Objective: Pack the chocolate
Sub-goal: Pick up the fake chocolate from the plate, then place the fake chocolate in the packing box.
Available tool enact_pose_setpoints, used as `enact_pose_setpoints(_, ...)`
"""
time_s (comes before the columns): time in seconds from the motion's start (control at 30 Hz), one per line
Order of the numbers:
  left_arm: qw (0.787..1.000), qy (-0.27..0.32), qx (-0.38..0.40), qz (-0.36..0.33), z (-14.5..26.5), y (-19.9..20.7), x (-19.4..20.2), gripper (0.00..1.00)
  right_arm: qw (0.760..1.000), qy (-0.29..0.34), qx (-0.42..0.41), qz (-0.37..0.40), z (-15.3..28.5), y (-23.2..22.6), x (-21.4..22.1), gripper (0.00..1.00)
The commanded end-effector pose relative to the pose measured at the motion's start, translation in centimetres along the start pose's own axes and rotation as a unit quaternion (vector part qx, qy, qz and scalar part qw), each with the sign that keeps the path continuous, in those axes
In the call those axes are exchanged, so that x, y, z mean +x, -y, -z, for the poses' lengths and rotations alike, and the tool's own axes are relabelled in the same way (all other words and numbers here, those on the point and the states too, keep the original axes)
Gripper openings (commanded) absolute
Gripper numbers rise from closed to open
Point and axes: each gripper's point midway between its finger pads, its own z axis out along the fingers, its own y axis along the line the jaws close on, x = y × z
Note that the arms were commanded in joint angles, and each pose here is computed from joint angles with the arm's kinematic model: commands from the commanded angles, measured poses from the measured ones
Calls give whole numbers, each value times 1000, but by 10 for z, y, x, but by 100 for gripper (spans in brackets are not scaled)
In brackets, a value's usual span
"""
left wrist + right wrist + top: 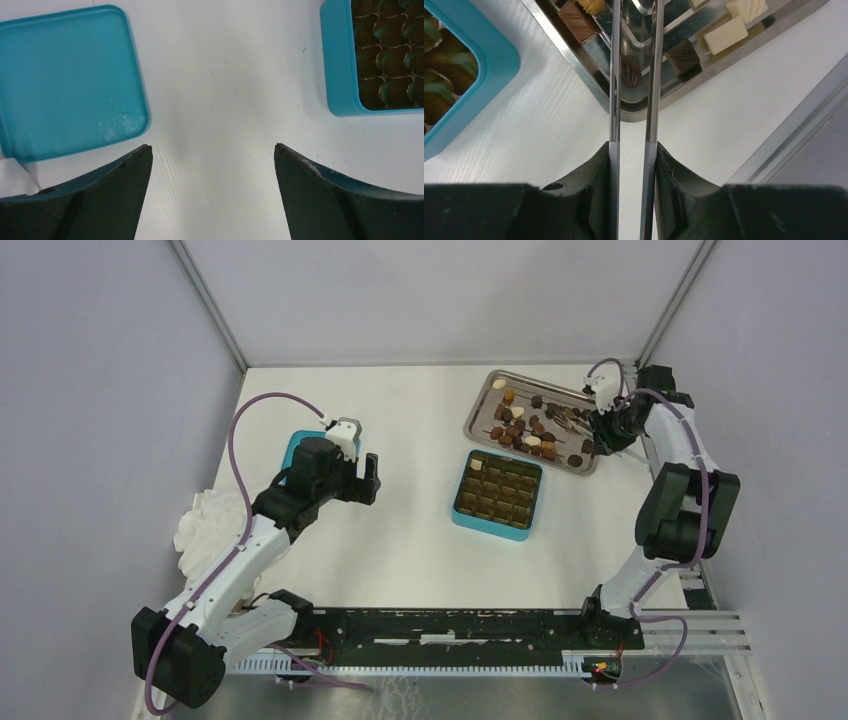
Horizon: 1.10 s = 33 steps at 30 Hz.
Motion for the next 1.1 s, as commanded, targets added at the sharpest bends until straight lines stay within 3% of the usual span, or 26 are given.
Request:
enact_pose_setpoints(0.0, 999, 19, 8, -28, 2, 0, -10, 96, 998, 51, 31, 16, 27, 2, -22, 0)
enact_pose_setpoints(0.23, 999, 19, 7, -27, 2, 0, -10, 96, 994, 105, -6, 31, 53, -25, -43, 0)
enact_pose_setpoints(0.47, 999, 19, 8, -28, 2, 0, -10, 96, 979, 166, -100, 64, 72, -95, -48, 0)
enact_pose_setpoints(0.73, 999, 16, 8, -26, 1, 0, -9, 95, 968, 161, -157, 115, 48, -164, -27, 0)
enact_pose_setpoints(1.07, 999, 16, 5, -27, 1, -1, -9, 96, 976, 118, -137, 122, 25, -165, -10, 2)
